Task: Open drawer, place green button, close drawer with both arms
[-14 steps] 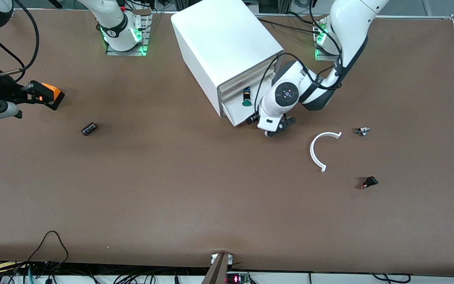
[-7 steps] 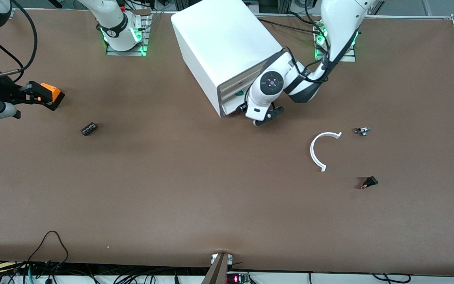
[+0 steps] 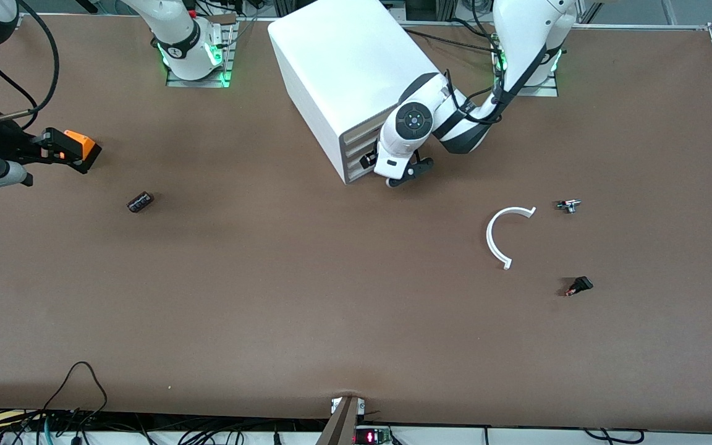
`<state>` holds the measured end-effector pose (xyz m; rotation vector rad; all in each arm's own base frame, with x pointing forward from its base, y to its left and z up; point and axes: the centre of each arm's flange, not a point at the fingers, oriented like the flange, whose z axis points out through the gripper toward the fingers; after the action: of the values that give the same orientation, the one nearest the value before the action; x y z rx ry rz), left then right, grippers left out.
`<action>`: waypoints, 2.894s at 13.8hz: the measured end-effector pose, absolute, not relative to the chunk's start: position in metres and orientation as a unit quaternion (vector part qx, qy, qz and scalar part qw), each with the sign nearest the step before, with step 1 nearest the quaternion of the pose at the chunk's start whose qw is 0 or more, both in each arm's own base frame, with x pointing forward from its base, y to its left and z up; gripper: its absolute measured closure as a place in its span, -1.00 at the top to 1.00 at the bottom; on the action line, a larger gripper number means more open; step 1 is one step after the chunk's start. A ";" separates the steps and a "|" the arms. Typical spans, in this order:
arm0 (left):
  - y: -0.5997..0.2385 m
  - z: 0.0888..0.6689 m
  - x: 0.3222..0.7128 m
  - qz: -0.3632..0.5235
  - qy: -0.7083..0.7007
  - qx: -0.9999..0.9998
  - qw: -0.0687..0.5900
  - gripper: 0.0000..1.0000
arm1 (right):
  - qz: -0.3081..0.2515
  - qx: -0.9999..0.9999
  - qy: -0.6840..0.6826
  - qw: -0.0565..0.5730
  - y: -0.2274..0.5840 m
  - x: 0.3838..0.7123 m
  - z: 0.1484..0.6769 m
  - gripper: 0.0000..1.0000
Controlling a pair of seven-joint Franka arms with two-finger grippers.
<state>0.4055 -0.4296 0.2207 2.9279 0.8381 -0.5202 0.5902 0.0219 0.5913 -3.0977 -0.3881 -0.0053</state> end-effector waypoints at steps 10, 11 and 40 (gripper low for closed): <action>-0.269 0.277 0.554 -0.198 0.212 0.955 0.055 1.00 | -0.021 -0.992 -0.124 0.008 0.022 0.597 0.591 1.00; -0.250 0.284 0.565 -0.202 0.193 0.958 0.060 1.00 | -0.021 -0.992 -0.124 0.008 0.022 0.597 0.591 1.00; 0.030 0.555 0.526 -0.071 0.037 0.997 -0.020 1.00 | -0.009 -0.992 -0.129 0.008 0.029 0.602 0.578 1.00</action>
<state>0.5258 0.0296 0.5554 3.1716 0.1189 -0.2245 0.6018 0.0291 0.5780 -3.0991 -0.4024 -0.0279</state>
